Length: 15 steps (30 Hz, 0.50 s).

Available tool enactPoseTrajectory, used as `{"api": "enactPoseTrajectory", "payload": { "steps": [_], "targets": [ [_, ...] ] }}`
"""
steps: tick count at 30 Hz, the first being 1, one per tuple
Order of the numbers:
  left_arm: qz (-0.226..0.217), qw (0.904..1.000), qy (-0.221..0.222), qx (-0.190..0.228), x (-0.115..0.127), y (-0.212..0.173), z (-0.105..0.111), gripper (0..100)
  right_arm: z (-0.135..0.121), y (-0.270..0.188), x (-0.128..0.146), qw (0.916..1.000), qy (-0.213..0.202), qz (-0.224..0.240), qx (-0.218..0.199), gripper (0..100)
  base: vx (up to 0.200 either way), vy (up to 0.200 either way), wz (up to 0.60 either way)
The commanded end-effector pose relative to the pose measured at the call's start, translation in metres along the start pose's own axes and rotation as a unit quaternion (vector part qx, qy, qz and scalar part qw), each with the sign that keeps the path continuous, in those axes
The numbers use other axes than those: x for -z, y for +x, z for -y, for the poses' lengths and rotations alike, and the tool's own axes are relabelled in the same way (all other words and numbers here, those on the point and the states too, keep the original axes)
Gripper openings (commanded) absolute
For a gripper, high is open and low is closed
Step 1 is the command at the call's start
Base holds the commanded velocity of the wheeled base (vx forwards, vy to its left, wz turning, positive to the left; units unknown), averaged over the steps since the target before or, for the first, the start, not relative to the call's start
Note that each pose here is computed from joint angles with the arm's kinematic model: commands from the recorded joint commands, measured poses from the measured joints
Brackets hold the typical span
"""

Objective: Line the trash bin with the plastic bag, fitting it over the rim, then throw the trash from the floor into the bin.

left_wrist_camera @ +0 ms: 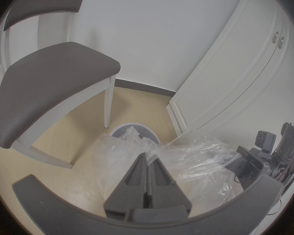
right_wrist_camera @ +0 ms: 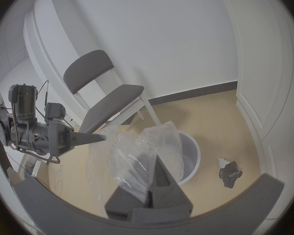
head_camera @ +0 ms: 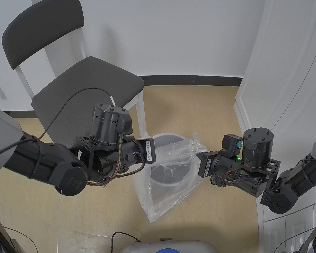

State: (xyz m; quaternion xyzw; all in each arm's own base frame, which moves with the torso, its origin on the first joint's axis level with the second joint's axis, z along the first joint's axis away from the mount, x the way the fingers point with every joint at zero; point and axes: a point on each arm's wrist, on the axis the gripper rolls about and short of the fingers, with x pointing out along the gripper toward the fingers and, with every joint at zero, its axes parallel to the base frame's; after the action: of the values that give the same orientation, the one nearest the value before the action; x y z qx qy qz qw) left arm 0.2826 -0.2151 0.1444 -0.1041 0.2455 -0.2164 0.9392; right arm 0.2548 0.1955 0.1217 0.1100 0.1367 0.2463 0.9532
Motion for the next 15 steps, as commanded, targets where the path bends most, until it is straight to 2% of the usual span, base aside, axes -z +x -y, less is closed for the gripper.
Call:
{"api": "enactPoseTrajectory", "payload": {
  "steps": [1, 15],
  "targets": [
    [-0.003, 1.0000, 0.000, -0.004, 0.001, 0.004, -0.002, 0, 0.001, 0.005, 0.006, 1.0000, -0.001, -0.006, 0.003, 0, 0.000, 0.000, 0.00],
    [-0.003, 0.9997, -0.010, -0.020, 0.000, 0.013, -0.013, 0, 0.000, 0.022, 0.013, 0.9999, -0.003, -0.010, 0.003, 0, 0.000, 0.000, 0.00]
  ]
}}
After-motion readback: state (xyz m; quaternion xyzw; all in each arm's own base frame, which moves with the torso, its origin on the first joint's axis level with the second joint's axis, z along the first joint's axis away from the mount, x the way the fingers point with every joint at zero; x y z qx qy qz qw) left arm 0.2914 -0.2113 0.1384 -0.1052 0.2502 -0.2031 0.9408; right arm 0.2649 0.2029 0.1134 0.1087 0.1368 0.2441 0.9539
